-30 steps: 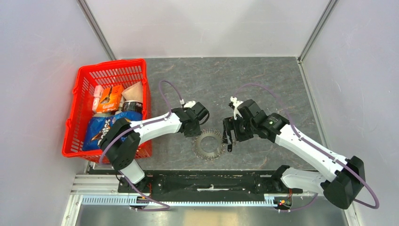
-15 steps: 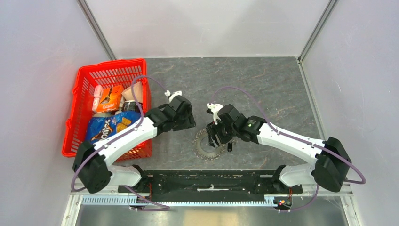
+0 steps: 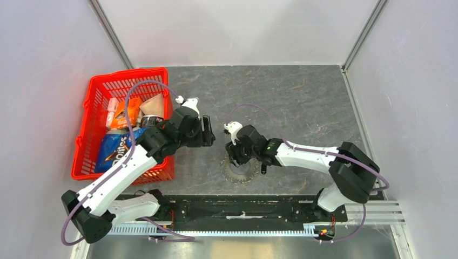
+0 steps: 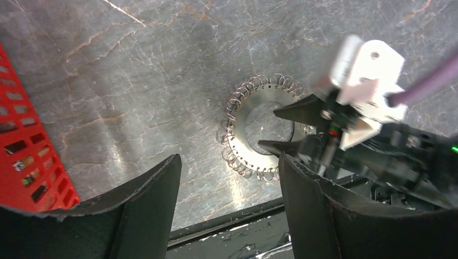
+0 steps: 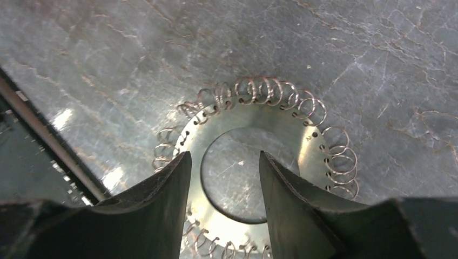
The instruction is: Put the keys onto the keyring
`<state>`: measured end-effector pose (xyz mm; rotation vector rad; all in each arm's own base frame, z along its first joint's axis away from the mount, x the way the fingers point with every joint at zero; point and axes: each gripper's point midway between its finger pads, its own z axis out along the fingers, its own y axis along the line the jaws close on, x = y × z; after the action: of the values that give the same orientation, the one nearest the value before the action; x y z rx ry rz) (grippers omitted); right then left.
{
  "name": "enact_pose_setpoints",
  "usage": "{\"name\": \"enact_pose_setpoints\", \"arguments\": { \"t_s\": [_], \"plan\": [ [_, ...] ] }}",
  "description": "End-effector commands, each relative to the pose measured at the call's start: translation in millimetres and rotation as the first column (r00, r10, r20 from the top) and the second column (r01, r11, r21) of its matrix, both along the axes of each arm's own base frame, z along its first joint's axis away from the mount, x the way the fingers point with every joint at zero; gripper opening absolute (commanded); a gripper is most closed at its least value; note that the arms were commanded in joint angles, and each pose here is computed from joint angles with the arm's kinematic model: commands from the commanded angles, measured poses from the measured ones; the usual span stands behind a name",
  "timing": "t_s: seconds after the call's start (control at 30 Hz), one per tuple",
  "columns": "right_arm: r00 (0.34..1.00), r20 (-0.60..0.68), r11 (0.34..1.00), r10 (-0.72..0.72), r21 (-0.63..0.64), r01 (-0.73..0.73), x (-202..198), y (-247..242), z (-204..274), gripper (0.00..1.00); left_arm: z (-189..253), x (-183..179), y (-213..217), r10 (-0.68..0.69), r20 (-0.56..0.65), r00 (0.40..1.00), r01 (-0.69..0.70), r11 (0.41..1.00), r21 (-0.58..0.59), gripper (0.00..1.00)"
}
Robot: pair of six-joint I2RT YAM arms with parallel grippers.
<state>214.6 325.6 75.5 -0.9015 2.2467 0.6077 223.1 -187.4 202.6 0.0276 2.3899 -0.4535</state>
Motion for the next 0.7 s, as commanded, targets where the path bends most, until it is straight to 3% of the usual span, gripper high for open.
{"name": "enact_pose_setpoints", "arguments": {
  "t_s": [0.0,0.67],
  "plan": [
    [0.993,0.111,0.999,-0.036,0.023,0.034,27,15,6,0.55,27,-6,9,-0.088,0.074,0.993,0.086,0.996,0.037,0.74],
    [0.993,0.122,0.999,0.002,0.044,-0.008,29,36,-8,0.49,16,-2,8,-0.133,0.110,0.985,0.127,0.990,0.058,0.76]
  ]
}}
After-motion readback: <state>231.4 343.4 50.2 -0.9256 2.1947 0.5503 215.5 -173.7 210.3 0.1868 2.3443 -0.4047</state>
